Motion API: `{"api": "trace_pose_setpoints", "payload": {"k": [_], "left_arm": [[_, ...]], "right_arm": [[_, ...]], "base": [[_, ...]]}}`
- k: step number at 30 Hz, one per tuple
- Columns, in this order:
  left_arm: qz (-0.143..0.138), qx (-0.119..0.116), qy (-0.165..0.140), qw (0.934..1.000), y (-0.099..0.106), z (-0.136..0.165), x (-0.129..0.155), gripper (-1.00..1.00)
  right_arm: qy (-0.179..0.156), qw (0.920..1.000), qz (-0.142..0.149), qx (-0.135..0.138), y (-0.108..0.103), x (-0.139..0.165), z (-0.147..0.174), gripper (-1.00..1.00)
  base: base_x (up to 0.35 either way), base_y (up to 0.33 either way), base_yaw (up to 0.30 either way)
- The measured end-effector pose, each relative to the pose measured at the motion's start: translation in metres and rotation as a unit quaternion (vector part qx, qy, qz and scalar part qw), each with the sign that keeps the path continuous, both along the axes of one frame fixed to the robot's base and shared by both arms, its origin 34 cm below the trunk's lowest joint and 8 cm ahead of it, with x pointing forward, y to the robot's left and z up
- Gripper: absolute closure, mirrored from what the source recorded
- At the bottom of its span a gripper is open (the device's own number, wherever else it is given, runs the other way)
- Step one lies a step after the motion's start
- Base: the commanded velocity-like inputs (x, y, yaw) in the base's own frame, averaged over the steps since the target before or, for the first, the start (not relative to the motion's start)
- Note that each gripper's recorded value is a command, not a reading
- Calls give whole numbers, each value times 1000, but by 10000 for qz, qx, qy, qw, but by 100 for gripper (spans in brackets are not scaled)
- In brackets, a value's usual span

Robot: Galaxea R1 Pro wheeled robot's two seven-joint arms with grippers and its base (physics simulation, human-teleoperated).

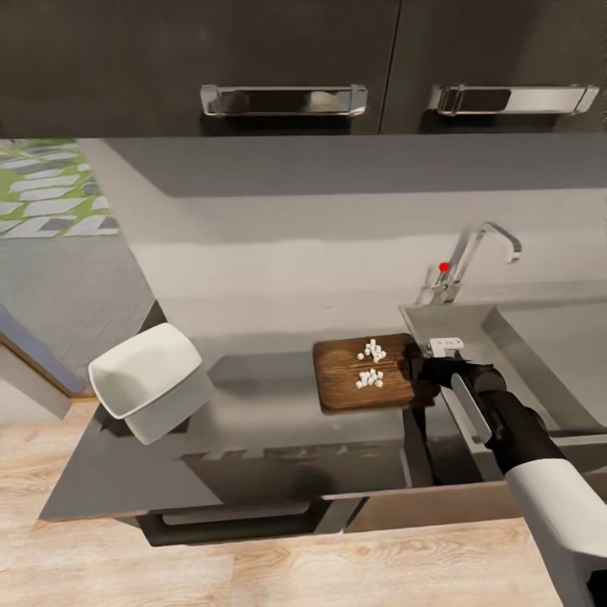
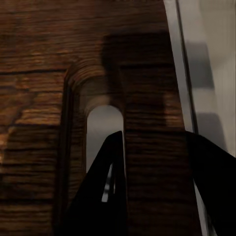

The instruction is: In the kitchen, take the Vidalia onion out of the sink, dice it on the chopping board with the paring knife, put the diced onion into the bowl on the countertop, then place both the paring knife and the chopping board into the sink.

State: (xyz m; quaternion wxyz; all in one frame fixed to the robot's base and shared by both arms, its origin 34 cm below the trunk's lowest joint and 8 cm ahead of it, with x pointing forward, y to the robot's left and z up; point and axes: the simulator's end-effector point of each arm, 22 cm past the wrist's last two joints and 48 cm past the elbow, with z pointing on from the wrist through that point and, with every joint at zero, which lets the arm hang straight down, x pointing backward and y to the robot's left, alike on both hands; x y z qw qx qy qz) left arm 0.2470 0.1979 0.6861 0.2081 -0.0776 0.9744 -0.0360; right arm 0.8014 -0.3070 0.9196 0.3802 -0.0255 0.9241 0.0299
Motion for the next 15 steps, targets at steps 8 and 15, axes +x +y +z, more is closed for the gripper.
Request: {"api": "trace_pose_setpoints", "payload": {"k": [8,15], "left_arm": [[1,0,-62,10000,0,2,4,-100],[1,0,-118,9999,0,3,7,-100]], "right_arm": [[-64,10000,0,0,0,1,9,100],[43,10000,-4,1,0,-3,13,100]], "base": [[0,130,0],[0,229,0]]}}
